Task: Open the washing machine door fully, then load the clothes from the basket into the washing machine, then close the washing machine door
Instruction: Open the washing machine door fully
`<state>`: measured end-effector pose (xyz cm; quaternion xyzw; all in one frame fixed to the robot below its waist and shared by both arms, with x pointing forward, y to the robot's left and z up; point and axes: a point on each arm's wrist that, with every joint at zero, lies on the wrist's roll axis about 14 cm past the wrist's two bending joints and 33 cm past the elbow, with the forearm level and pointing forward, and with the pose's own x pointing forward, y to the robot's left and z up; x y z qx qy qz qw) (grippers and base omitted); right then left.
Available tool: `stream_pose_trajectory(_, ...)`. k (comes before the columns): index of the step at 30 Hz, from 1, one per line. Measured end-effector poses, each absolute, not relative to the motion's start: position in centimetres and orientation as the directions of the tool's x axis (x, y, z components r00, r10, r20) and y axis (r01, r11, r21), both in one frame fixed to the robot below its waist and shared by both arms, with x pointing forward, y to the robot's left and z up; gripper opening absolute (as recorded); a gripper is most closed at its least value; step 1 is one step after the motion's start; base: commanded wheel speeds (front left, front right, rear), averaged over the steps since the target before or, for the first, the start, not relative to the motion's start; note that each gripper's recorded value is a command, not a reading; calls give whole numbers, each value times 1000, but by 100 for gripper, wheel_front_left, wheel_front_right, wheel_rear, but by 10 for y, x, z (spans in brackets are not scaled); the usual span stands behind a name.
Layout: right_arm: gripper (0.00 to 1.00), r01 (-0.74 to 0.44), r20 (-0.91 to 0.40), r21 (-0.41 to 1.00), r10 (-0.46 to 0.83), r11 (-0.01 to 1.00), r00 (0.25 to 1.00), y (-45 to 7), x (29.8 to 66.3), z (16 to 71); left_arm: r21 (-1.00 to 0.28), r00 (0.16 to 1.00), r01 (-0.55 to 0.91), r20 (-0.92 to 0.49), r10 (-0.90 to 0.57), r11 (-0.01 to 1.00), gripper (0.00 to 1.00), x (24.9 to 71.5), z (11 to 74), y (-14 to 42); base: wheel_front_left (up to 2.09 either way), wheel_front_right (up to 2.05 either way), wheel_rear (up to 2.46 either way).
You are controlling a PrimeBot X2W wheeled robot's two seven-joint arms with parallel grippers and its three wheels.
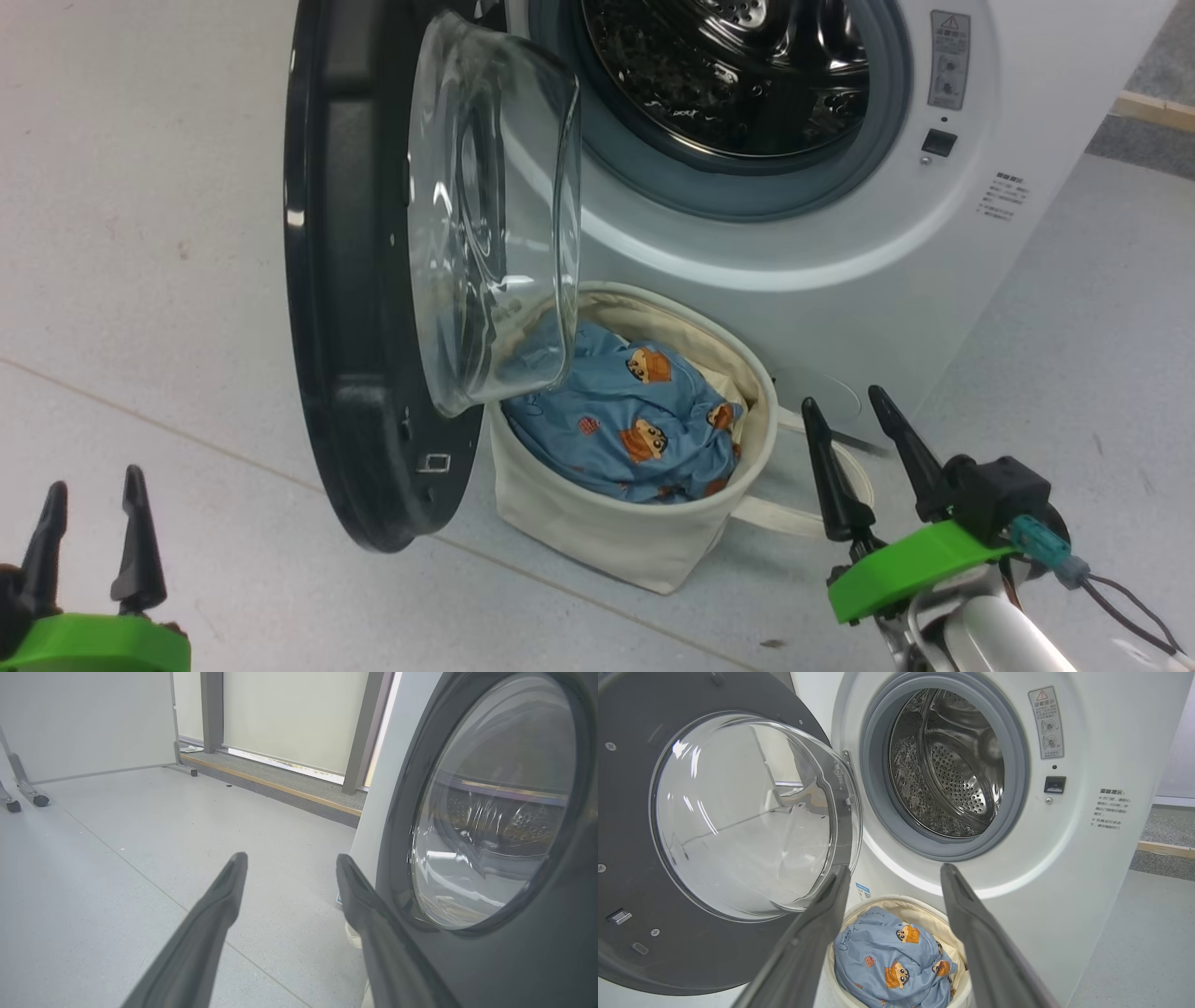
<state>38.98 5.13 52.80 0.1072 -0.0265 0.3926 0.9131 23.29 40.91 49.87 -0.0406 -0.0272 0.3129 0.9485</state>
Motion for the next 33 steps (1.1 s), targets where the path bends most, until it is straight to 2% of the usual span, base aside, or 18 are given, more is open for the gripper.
stream_pose_trajectory(1,100,-722,133,175,711,669,691,51,390,528,-95,804,-590,26,594,802,76,233,499,409,0,0,0)
stream_pose_trajectory(2,100,-721,134,177,710,669,692,51,389,529,-100,805,-588,29,593,803,0,233,499,408,0,0,0)
stream_pose_trajectory(6,100,-722,138,177,710,668,691,52,389,531,-114,811,-566,101,577,816,0,240,522,406,0,0,0)
stream_pose_trajectory(11,100,-722,141,183,709,667,691,53,385,532,-123,812,-494,288,507,861,0,260,583,391,0,0,0)
stream_pose_trajectory(16,100,-718,140,187,705,670,695,51,385,531,-122,776,-367,506,376,922,0,282,658,350,0,0,0)
stream_pose_trajectory(22,100,-707,145,195,693,679,706,46,386,532,-77,770,-229,595,229,970,0,298,690,295,0,0,0)
stream_pose_trajectory(28,100,-692,153,198,676,694,721,39,389,535,-20,795,-98,599,90,995,0,313,692,244,0,0,0)
stream_pose_trajectory(33,100,-682,149,206,667,701,730,35,392,532,-35,887,-24,460,37,999,0,330,639,219,0,0,0)
